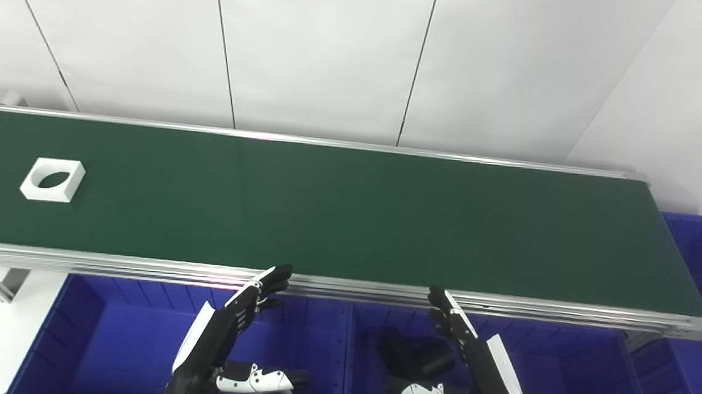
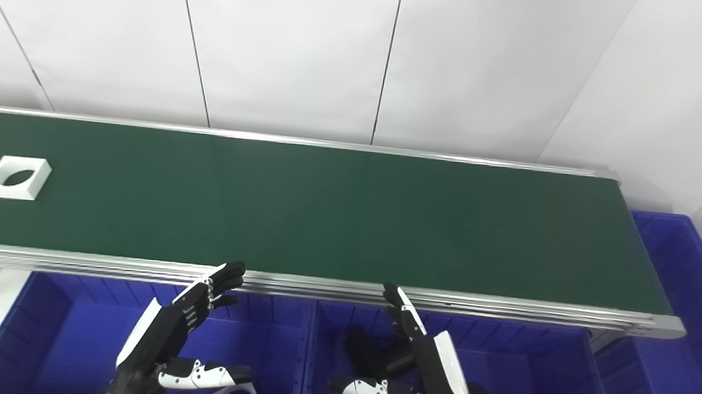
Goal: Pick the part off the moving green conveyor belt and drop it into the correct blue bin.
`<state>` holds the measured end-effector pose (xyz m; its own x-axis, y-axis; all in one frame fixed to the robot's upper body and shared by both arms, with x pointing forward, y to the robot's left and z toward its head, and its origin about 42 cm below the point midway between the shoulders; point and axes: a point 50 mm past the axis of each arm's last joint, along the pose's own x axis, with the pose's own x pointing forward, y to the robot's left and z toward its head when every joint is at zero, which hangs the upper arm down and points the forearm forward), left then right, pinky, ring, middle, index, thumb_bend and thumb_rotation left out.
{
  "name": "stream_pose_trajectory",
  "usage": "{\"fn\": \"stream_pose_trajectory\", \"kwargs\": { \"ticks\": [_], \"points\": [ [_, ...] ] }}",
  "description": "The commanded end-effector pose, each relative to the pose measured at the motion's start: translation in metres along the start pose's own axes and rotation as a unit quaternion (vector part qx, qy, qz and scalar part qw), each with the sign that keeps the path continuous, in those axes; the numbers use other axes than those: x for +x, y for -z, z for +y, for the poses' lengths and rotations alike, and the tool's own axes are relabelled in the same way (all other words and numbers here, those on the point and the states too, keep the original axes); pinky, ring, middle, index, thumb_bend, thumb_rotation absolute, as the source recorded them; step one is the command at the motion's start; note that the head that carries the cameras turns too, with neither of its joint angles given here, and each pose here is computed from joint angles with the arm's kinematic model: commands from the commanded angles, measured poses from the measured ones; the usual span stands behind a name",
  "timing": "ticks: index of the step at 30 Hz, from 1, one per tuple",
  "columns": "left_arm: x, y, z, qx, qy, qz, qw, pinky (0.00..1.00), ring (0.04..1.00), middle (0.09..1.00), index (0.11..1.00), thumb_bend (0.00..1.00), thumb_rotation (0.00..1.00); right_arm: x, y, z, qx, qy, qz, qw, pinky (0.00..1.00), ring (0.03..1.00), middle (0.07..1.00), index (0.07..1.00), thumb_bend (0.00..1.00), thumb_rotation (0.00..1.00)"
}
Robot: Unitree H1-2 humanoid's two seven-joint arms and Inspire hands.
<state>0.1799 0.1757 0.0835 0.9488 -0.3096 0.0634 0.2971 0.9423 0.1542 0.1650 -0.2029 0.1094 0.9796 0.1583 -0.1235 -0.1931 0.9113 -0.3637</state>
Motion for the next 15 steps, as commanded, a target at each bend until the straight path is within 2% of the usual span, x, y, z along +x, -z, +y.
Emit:
{"fn": "stream_pose_trajectory", "kwargs": {
  "ticks": [1,15],
  "points": [
    [0.0032,-0.0092,-0.0003,0.003,-0.004,-0.028,1.000,0.81,0.878,0.895,0.866,0.81,0.26,-0.0001,-0.0108,-0.0037,0.001,0.005,-0.029,1.000,0.87,0.908,0.934,0.952,0.82,0.34],
    [0.0035,-0.0086,-0.0009,0.000,-0.003,-0.028,1.000,0.81,0.875,0.891,0.871,0.82,0.26,0.0005,-0.0100,-0.0044,-0.003,-0.001,-0.028,1.000,0.88,0.913,0.930,0.950,0.82,0.34]
  ]
}}
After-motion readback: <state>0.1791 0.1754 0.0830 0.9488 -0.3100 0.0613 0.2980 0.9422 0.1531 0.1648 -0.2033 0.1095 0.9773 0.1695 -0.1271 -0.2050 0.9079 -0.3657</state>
